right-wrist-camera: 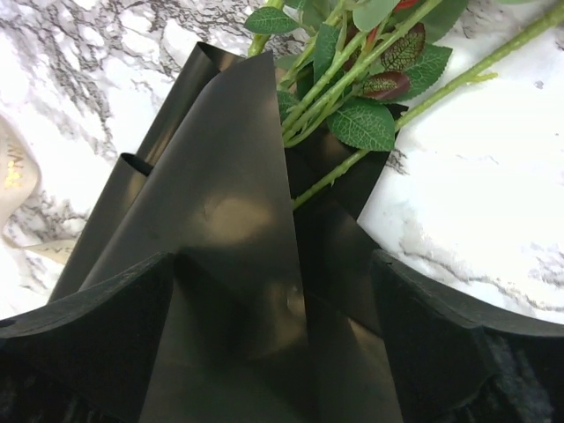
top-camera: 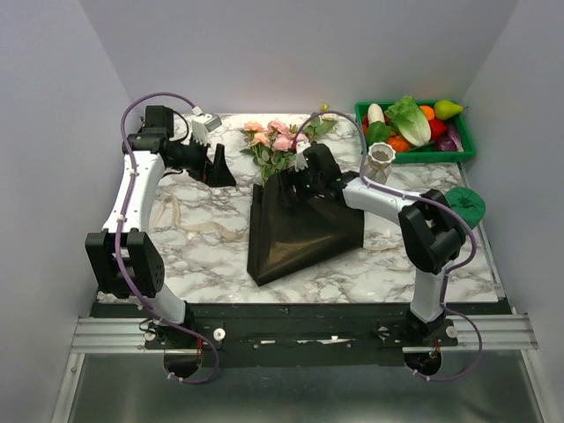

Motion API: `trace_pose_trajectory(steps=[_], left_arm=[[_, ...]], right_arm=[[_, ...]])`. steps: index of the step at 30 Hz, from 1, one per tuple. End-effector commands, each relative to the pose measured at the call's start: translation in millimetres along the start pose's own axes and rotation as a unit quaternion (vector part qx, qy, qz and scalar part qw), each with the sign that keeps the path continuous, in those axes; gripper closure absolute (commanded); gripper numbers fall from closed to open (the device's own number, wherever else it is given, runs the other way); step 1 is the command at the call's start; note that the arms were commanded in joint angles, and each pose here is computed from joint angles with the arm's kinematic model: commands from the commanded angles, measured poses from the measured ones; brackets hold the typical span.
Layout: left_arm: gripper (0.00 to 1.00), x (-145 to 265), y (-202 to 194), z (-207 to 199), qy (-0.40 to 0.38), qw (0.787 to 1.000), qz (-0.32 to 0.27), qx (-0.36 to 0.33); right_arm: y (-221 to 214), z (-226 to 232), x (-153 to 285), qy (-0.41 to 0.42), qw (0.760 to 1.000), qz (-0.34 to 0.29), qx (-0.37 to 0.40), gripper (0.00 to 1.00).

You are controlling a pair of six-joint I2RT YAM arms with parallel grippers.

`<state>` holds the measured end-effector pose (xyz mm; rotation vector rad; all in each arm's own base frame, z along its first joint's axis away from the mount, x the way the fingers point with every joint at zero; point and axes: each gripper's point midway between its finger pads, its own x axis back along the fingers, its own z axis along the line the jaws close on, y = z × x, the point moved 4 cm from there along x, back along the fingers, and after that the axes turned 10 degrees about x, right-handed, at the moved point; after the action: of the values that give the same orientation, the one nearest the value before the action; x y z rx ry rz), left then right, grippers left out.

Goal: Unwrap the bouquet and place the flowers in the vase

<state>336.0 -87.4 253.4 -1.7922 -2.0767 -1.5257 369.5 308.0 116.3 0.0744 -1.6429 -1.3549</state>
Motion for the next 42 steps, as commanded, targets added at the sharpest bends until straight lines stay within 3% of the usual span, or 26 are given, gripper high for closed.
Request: trace_pose_trajectory(steps=[1, 9, 13, 20, 25, 38, 42], left_arm=[[0.01, 19, 0, -4, -0.010, 1.000, -0.014, 0.011], [0.01, 23, -4, 13, 0.042, 0.999, -0.016, 0.006], [0.01, 26, 0, 13, 0.057, 0.998, -0.023, -0.004], [0.01, 29, -2, 12, 0.067, 0.997, -0.022, -0.009], [0.01, 30, -4, 15, 0.077, 0.997, -0.021, -0.012], [0.01, 27, -4, 18, 0.076, 0.997, -0.021, -0.007], [0.01, 27, -4, 20, 0.080, 0.997, -0.020, -0.002]], right_arm=[[9, 2, -12, 0.024, 1.000, -0.014, 0.004, 0.07], [13, 18, 19, 0.062, 0.997, -0.044, -0.007, 0.32], [21, 30, 38, 0.095, 0.993, -0.075, -0.002, 0.37], [8, 39, 52, 0.119, 0.990, -0.072, -0.005, 0.47], [5, 47, 74, 0.137, 0.987, -0.087, -0.007, 0.69], [13, 85, 181, 0.220, 0.959, -0.176, 0.020, 0.71], [-7, 97, 210, 0.245, 0.952, -0.181, 0.030, 0.63]])
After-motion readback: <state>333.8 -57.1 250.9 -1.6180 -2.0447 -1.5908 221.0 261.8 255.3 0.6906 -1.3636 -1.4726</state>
